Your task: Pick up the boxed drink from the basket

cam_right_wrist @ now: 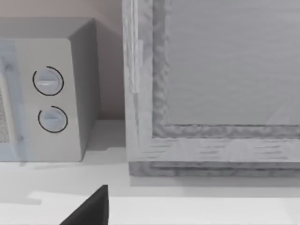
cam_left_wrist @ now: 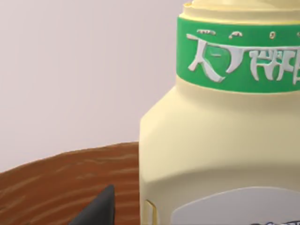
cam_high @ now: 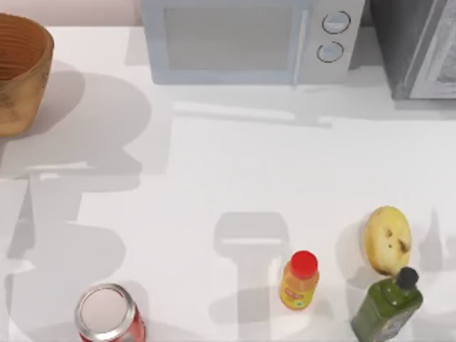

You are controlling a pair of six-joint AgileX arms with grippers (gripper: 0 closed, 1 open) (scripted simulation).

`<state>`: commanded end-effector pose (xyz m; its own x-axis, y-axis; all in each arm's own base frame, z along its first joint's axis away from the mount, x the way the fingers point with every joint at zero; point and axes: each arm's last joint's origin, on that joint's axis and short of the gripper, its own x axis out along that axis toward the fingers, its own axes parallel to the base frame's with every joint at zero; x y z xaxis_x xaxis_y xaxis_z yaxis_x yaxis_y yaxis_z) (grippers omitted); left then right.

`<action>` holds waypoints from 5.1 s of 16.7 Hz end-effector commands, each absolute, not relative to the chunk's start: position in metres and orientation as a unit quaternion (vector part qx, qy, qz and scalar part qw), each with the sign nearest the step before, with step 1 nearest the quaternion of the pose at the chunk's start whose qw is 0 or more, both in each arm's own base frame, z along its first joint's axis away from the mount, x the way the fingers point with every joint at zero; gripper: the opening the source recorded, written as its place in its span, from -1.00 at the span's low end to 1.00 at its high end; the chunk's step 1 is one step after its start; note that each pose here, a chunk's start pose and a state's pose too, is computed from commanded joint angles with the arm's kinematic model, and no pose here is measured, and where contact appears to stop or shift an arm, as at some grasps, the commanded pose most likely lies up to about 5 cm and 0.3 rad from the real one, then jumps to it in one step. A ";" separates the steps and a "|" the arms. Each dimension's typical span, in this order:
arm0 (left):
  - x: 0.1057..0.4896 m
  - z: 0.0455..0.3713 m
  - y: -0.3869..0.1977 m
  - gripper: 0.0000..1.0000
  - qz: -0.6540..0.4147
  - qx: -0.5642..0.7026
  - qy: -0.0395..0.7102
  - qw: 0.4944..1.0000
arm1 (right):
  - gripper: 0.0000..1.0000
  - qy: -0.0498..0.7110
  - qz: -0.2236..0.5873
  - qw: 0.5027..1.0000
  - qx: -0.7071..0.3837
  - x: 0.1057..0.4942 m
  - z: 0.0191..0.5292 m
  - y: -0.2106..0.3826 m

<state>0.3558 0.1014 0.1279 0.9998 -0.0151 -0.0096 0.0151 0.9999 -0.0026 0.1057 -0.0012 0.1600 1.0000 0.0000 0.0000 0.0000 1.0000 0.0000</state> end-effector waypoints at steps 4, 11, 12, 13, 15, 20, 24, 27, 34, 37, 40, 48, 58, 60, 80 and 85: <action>0.361 0.130 0.100 1.00 -0.008 -0.001 0.004 1.000 | 1.00 0.000 0.000 1.000 0.000 0.106 0.160 -0.001; 0.401 0.128 0.101 1.00 -0.007 -0.001 0.005 1.000 | 1.00 0.000 0.000 1.000 0.000 0.106 0.160 -0.001; 0.404 0.128 0.101 1.00 -0.008 -0.001 0.005 1.000 | 1.00 0.000 0.000 1.000 0.000 0.106 0.160 -0.001; 0.406 0.127 0.101 1.00 -0.008 -0.001 0.005 1.000 | 1.00 0.000 0.000 1.000 0.000 0.106 0.160 -0.001; 0.406 0.127 0.101 1.00 -0.008 -0.001 0.005 1.000 | 1.00 0.000 0.000 1.000 0.000 0.106 0.160 -0.001; 0.406 0.127 0.101 0.40 -0.008 -0.001 0.005 1.000 | 1.00 0.000 0.000 1.000 0.000 0.106 0.160 -0.001; 0.406 0.127 0.101 -0.21 -0.008 -0.001 0.005 1.000 | 1.00 0.000 0.000 1.000 0.000 0.106 0.160 -0.001; 0.406 0.127 0.101 -0.66 -0.008 -0.001 0.005 1.000 | 1.00 0.000 0.000 1.000 0.000 0.106 0.160 -0.001; 0.406 0.127 0.101 -1.00 -0.008 -0.001 0.005 1.000 | 1.00 0.000 0.000 1.000 0.000 0.106 0.160 -0.001; 0.406 0.127 0.101 -1.00 -0.008 -0.001 0.005 1.000 | 1.00 0.000 0.000 1.000 0.000 0.106 0.160 -0.001; 0.405 0.139 0.104 -1.00 -0.004 0.003 -0.004 1.000 | 1.00 0.000 0.000 1.000 0.000 0.106 0.160 -0.001; 0.413 0.223 0.106 -1.00 -0.004 0.003 -0.005 1.000 | 1.00 0.000 0.000 1.000 0.000 0.106 0.160 -0.001; 0.404 0.286 0.103 -1.00 -0.004 0.003 -0.004 1.000 | 1.00 0.000 0.000 1.000 0.000 0.106 0.160 -0.001; 0.404 0.283 0.104 -1.00 -0.004 0.003 -0.002 1.000 | 1.00 0.000 0.000 1.000 0.000 0.106 0.160 -0.001; 0.113 0.218 0.003 -1.00 -0.001 0.001 -0.033 0.999 | 1.00 0.000 0.000 1.000 0.000 0.106 0.160 -0.001; 0.106 0.163 -0.001 -1.00 0.000 0.000 -0.002 1.000 | 1.00 0.000 0.000 1.000 0.000 0.106 0.160 -0.001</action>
